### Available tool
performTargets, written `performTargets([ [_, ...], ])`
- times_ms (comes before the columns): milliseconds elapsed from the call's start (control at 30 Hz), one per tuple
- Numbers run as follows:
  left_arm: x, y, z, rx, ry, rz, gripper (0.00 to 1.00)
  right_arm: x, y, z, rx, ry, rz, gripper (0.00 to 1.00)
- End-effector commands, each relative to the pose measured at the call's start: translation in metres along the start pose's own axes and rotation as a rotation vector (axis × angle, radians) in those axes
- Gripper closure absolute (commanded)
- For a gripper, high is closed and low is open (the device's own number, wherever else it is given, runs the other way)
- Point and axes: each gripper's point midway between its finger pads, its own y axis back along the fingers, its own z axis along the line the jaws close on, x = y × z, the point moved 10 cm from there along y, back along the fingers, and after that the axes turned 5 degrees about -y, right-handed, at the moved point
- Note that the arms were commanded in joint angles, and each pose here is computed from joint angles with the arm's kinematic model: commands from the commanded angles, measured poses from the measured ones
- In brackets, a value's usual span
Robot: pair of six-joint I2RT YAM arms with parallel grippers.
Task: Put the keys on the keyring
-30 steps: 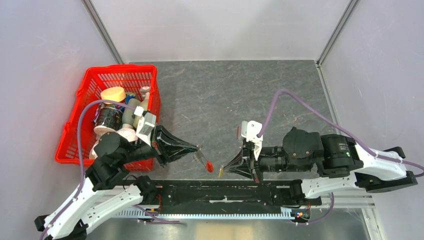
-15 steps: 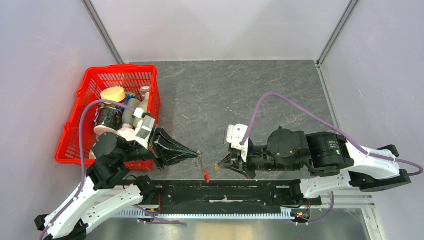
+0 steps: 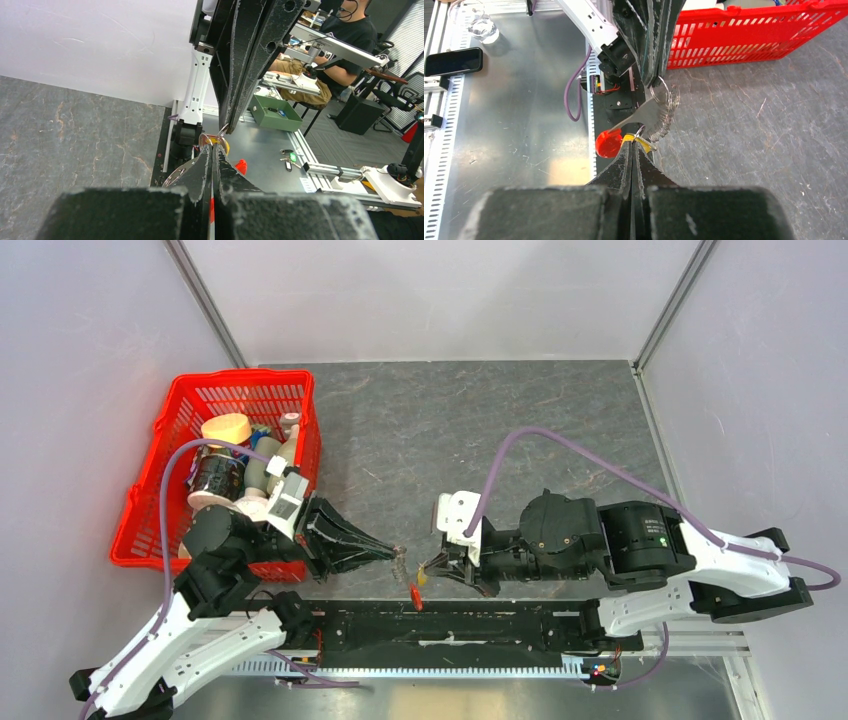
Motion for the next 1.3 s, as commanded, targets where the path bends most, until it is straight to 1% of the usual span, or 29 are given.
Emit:
performTargets([
  [0, -0.004, -0.002, -0.003, 0.037, 0.002, -0.022, 0.98, -0.025, 0.001, 0.000, -0.033, 0.027, -0.109, 1.00],
  [433, -0.002, 0.000, -0.004, 0.053, -0.003, -0.015, 0.98, -0.037, -0.007, -0.008, -0.036, 0.017, -0.136, 1.00],
  [767, -0.003, 0.001, -0.007, 0.064, -0.014, -0.021, 0.98, -0.035, -0.012, -0.013, -0.053, -0.011, -0.137, 1.00],
  [1067, -0.004, 0.002, -0.008, 0.064, -0.023, -0.032, 0.98, -0.030, -0.011, -0.016, -0.068, -0.028, -0.145, 1.00],
  [1100, -0.004, 0.002, -0.007, 0.062, -0.022, -0.032, 0.98, -0.030, -0.010, -0.014, -0.075, -0.053, -0.150, 1.00],
  [1267, -0.002, 0.001, -0.006, 0.060, -0.016, -0.028, 0.98, -0.029, -0.001, -0.011, -0.110, -0.066, -0.181, 1.00],
])
